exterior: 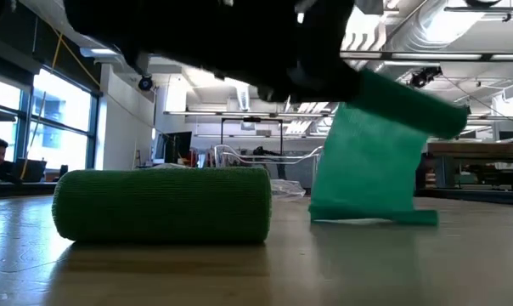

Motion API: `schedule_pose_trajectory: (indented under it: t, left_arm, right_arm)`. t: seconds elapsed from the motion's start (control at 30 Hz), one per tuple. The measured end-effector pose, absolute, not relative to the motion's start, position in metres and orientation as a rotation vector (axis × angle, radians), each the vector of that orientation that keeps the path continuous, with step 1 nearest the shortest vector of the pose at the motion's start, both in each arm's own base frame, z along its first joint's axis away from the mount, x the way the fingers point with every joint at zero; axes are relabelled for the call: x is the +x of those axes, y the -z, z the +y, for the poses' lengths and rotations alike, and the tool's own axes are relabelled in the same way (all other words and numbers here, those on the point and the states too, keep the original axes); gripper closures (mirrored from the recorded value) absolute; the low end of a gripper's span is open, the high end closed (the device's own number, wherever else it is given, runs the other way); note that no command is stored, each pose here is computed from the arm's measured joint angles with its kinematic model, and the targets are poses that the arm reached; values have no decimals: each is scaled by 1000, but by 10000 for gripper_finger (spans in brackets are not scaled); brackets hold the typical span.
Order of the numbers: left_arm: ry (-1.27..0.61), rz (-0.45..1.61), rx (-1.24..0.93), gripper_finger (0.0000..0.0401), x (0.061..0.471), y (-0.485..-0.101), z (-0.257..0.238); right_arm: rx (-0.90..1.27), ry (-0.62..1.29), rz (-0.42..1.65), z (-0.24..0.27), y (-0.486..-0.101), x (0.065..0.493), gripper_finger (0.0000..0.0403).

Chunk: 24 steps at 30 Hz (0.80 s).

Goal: Roll bandage
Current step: Roll the blue bandage

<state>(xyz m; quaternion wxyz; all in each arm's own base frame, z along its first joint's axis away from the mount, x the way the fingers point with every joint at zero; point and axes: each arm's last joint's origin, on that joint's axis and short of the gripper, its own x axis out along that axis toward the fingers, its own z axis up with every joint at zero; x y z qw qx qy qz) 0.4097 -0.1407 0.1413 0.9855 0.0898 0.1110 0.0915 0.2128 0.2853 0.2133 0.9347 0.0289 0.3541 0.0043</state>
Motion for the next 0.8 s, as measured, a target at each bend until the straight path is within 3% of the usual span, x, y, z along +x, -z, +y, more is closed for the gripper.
schedule_pose_trajectory:
  t: [0.43, 0.8]
  left_arm:
    - [-301, 397, 218, 401, 405, -121, -131]
    - [-334, 422, 205, 400, 403, -118, -129]
  right_arm:
    - [-242, 130, 909, 220, -167, 284, 259]
    - [-129, 113, 894, 163, -113, 292, 259]
